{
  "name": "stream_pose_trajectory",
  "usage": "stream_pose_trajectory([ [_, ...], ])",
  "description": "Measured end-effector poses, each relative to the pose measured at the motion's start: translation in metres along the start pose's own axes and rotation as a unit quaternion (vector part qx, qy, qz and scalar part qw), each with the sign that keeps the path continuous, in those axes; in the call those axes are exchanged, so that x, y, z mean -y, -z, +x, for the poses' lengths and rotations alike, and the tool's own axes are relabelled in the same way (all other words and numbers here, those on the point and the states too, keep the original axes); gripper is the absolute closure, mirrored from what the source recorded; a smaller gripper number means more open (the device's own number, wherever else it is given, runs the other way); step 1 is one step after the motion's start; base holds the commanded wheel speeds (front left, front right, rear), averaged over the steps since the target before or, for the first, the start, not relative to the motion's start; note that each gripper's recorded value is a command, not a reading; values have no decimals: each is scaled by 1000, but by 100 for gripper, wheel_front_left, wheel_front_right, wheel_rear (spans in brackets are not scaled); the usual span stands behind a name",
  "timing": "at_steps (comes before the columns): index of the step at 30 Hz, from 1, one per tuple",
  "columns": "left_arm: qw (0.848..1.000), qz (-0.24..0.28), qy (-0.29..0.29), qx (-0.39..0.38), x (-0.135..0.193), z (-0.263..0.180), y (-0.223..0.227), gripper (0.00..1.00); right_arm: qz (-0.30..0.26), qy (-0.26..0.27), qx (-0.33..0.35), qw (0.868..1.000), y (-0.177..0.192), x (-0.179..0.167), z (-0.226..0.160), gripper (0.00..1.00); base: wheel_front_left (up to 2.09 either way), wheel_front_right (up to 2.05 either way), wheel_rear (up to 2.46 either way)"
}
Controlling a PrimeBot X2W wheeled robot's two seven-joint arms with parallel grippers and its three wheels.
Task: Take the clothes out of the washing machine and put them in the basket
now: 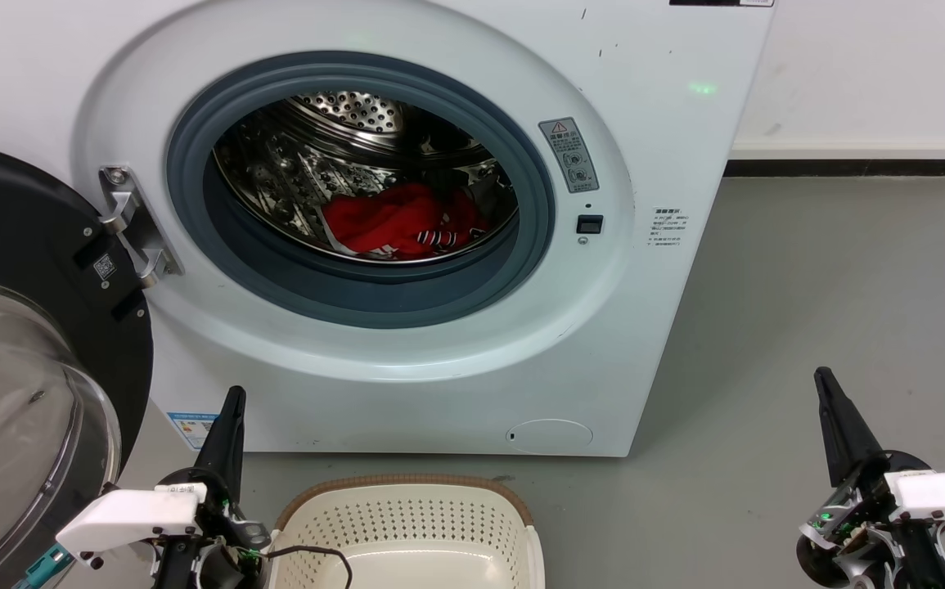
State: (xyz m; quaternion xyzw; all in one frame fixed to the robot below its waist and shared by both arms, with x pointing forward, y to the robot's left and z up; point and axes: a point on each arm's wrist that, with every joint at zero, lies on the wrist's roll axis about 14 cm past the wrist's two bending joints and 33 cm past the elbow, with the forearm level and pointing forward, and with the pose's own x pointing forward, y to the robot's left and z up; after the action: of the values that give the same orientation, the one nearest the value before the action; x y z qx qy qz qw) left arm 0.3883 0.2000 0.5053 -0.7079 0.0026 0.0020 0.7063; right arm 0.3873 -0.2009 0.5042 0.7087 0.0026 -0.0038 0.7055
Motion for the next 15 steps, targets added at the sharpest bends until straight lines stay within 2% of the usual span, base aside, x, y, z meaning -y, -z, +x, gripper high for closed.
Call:
stream_pose_trajectory([
  [10, 1000, 0, 0, 0, 0, 0, 0, 100, 0, 0, 0, 1000, 0, 0, 0, 100, 0, 0, 0],
  [11, 1000, 0, 0, 0, 0, 0, 0, 0, 0, 0, 0, 1000, 0, 0, 0, 0, 0, 0, 0],
  [15, 1000, -3, -28, 0, -19, -8, 1, 0, 2, 26, 2, 1000, 0, 18, -8, 0, 0, 0, 0],
])
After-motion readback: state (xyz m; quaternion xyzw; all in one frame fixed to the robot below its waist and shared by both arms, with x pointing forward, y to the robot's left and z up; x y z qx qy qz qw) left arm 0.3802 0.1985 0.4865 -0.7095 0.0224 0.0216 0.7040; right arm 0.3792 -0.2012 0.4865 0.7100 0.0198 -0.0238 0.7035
